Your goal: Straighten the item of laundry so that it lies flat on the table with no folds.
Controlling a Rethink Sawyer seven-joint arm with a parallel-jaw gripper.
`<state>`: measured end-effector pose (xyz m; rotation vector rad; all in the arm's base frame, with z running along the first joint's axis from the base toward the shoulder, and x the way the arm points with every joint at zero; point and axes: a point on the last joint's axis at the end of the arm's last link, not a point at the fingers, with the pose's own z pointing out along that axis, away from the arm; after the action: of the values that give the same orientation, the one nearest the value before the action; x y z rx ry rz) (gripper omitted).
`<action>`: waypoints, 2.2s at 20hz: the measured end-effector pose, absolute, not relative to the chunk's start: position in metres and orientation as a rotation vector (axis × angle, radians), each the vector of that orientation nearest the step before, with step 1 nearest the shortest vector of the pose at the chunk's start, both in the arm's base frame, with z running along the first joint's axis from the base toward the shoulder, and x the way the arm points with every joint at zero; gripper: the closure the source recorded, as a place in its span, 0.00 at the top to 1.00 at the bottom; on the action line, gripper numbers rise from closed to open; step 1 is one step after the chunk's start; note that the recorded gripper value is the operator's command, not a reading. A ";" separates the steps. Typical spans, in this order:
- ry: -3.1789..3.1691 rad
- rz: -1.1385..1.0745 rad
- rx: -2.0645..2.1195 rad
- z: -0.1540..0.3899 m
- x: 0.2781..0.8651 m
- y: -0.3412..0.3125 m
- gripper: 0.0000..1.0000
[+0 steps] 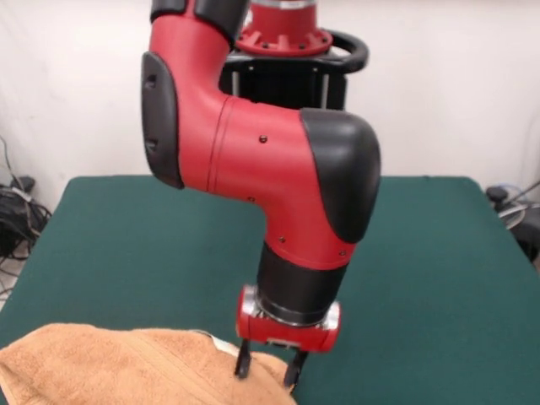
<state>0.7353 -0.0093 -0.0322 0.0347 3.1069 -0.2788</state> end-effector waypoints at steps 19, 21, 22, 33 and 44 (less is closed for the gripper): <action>3.469 -0.448 0.043 0.006 0.686 -0.024 1.00; 3.459 -0.448 0.053 0.009 0.690 -0.028 1.00; 3.453 -0.449 0.055 0.010 0.693 -0.030 1.00; 3.398 -0.763 -0.125 0.030 0.702 -0.030 1.00; 3.446 -1.034 -0.199 0.053 0.681 -0.028 1.00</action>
<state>0.6808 -0.0281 0.0528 -0.1992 3.4458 -1.0344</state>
